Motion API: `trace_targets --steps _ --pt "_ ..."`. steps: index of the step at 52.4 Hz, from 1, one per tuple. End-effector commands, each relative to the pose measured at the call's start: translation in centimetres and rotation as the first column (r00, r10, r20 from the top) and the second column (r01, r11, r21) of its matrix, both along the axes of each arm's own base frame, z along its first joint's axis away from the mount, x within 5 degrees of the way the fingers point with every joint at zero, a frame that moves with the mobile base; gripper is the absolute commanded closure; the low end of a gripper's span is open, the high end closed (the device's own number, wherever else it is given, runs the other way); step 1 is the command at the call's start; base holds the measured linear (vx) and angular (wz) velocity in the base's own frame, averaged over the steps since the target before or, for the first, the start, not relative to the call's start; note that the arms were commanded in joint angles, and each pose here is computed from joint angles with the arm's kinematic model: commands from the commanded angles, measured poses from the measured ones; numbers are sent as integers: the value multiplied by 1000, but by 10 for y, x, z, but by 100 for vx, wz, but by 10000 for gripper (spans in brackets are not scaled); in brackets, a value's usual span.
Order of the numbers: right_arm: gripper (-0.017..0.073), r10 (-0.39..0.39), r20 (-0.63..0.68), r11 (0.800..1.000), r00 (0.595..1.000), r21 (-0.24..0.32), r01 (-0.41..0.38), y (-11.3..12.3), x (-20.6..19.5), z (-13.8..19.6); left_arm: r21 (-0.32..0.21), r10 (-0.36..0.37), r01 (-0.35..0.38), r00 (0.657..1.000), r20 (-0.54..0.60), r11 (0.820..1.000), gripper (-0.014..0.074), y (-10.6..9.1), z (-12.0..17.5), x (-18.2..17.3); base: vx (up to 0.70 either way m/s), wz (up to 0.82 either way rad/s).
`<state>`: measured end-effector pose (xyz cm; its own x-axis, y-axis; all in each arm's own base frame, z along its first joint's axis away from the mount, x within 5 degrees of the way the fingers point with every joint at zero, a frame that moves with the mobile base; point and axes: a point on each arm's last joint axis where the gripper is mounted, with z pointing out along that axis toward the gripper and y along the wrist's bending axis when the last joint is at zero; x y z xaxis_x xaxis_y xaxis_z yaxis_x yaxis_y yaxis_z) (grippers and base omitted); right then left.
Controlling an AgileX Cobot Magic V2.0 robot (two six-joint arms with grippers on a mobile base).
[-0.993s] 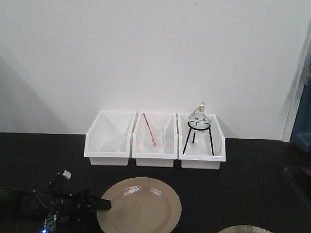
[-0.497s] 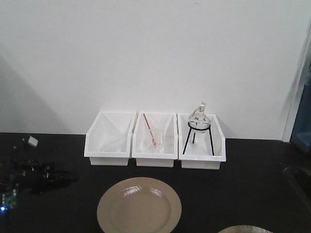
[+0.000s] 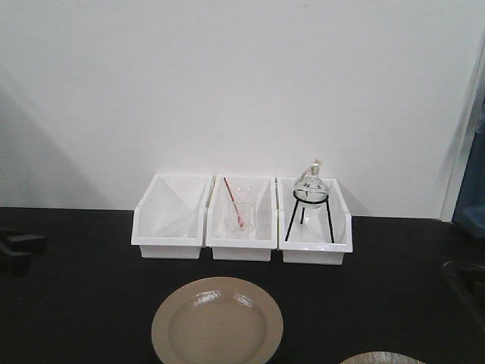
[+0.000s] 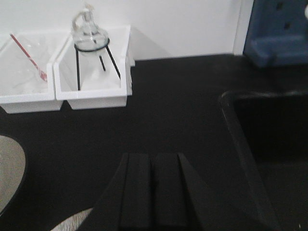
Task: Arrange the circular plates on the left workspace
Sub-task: 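Reach the right gripper to the other tan plate and grasp its rim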
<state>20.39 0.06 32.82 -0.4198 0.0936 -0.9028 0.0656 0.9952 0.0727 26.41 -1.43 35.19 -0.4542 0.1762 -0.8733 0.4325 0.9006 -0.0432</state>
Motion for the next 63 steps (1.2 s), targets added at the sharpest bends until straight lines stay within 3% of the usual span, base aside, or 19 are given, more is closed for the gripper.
trace_targets --steps 1,8,13,15,19,23,24,29,37,43,48,56,63 --pt "561 25 45 1000 999 8 -26 2 2 24 -1 92 -92 991 102 996 594 4 7 -22 0 0" --pt "561 149 -53 989 987 2 -149 12 14 25 1 140 -141 985 98 990 594 5 -12 -44 0 0" --pt "561 304 -169 953 938 34 -303 24 30 18 0 139 -139 989 57 990 594 4 -29 -56 0 0" --pt "561 349 -212 937 913 76 -340 27 37 13 0 135 -135 990 41 991 594 3 -35 -59 0 0" --pt "561 427 -286 900 858 223 -374 26 53 -2 -10 131 -131 991 7 991 594 1 -46 -67 0 0" --pt "561 498 -296 849 815 356 -390 19 67 -16 -12 130 -130 991 -10 991 594 0 -54 -72 0 0" --pt "561 528 -293 827 797 392 -404 16 70 -21 -13 131 -131 991 -13 991 594 0 -56 -75 0 0" --pt "561 549 -282 791 787 481 -379 -6 79 -34 -23 132 -133 991 -15 991 594 -1 -60 -82 0 0" --pt "561 515 -327 791 793 538 -292 -42 84 -56 -52 123 -123 992 -9 991 594 -4 -58 -89 0 0" --pt "561 446 -356 801 821 568 -189 -73 85 -71 -83 113 -114 993 -21 990 594 -6 -57 -89 0 0" --pt "557 421 -372 813 827 560 -162 -91 86 -84 -120 75 -80 996 -49 990 594 -10 -58 -92 0 0" --pt "478 430 -470 823 771 555 -121 -109 82 -111 -132 34 -44 997 -75 990 594 -14 -59 -94 0 0" --pt "291 435 -551 841 712 531 -103 -115 78 -126 -133 6 -20 994 -108 991 594 -16 -65 -97 0 0"
